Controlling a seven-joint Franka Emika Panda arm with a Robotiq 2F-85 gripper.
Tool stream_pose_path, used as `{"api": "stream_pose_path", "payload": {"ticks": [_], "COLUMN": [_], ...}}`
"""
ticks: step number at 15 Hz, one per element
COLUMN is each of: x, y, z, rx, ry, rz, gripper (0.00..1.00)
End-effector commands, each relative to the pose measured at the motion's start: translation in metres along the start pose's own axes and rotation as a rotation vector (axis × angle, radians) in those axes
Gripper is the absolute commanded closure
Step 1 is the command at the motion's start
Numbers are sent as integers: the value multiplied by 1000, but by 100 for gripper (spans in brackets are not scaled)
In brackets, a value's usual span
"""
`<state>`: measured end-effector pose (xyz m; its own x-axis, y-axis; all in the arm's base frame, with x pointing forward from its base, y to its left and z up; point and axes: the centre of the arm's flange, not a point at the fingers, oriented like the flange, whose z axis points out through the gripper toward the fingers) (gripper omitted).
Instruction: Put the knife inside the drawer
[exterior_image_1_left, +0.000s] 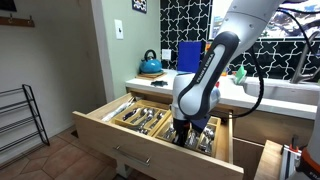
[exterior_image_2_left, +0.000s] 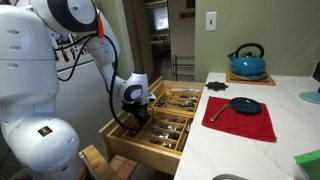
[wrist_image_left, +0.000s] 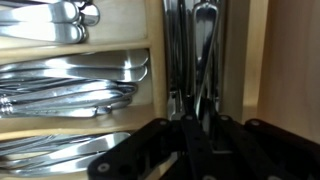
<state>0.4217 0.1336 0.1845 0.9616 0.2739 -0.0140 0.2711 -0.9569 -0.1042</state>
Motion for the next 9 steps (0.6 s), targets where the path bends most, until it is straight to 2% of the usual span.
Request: {"api": "stream_pose_path", "payload": {"ticks": [1,2,4,6,8,9], "x": [2,2,1,0,-2,-2], "y": [0,-1,-2,-4,-6,-8], "z": [6,5,2,-2,-7,-11], "rx": [-16,-17,-26,-31,-37,-41], "ry": [8,10,14,17,25,30], "rz": [1,-5,-11,-22,-32,-35], "gripper": [97,84,80,78,82,90]}}
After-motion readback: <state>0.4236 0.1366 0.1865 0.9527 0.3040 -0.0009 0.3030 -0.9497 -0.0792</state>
